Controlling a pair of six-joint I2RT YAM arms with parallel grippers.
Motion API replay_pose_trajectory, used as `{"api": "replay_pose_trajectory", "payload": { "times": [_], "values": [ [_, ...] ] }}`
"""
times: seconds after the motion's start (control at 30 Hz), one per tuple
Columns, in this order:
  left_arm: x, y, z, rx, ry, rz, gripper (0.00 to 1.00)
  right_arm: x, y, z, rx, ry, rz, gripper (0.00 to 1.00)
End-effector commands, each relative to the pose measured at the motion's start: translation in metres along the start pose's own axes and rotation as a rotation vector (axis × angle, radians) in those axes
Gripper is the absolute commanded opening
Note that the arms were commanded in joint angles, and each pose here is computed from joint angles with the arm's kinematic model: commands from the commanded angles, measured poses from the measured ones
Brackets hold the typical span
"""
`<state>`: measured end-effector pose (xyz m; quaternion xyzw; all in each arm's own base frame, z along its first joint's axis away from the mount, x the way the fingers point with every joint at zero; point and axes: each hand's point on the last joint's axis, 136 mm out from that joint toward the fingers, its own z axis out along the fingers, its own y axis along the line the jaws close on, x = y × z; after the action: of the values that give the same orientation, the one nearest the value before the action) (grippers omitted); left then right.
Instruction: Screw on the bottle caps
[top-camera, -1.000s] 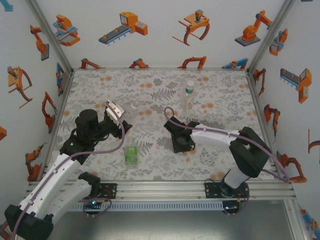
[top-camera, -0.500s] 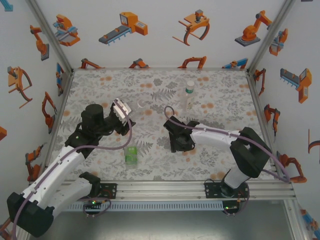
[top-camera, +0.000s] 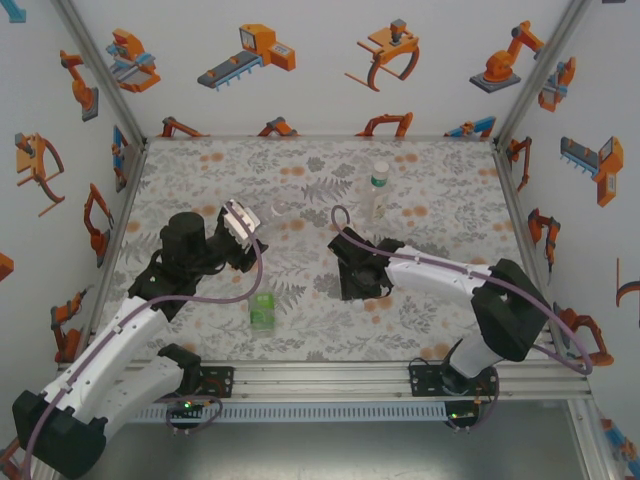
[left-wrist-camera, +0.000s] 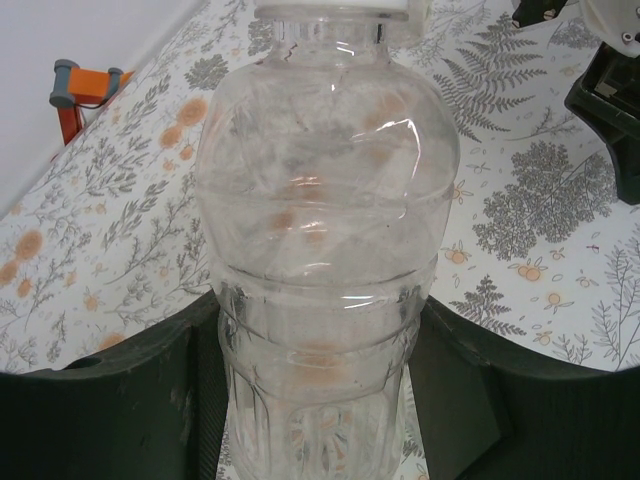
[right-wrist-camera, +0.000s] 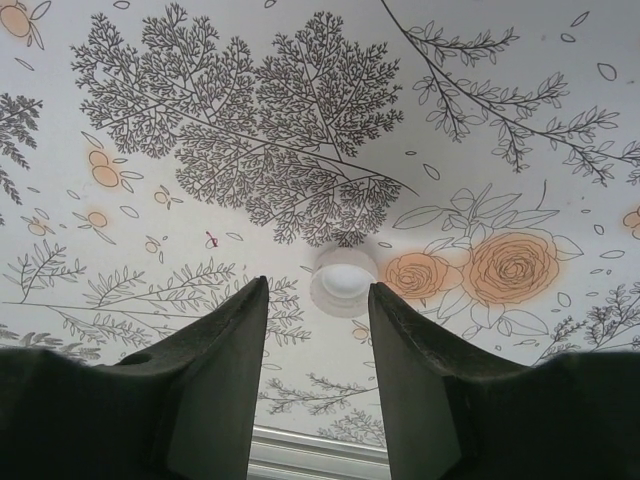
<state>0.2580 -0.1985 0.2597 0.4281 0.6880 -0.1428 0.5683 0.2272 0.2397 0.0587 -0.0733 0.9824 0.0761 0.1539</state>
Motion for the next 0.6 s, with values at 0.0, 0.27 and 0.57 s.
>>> {"api": "replay_pose_trajectory", "payload": {
  "times": [0.0, 0.27, 0.57],
  "values": [
    [-0.01, 0.0, -0.003, -0.003, -0.036, 0.0, 0.0, 0.008, 0.0, 0.005, 0.001, 0.022, 0.021, 0.44],
    [-0.011, 0.0, -0.004, 0.002, -0.04, -0.004, 0.0, 0.014, -0.008, 0.008, 0.033, 0.043, 0.02, 0.46],
    [-0.011, -0.001, -0.003, 0.003, -0.042, -0.006, 0.0, 0.017, -0.009, 0.012, 0.04, 0.055, 0.018, 0.46]
  ]
}}
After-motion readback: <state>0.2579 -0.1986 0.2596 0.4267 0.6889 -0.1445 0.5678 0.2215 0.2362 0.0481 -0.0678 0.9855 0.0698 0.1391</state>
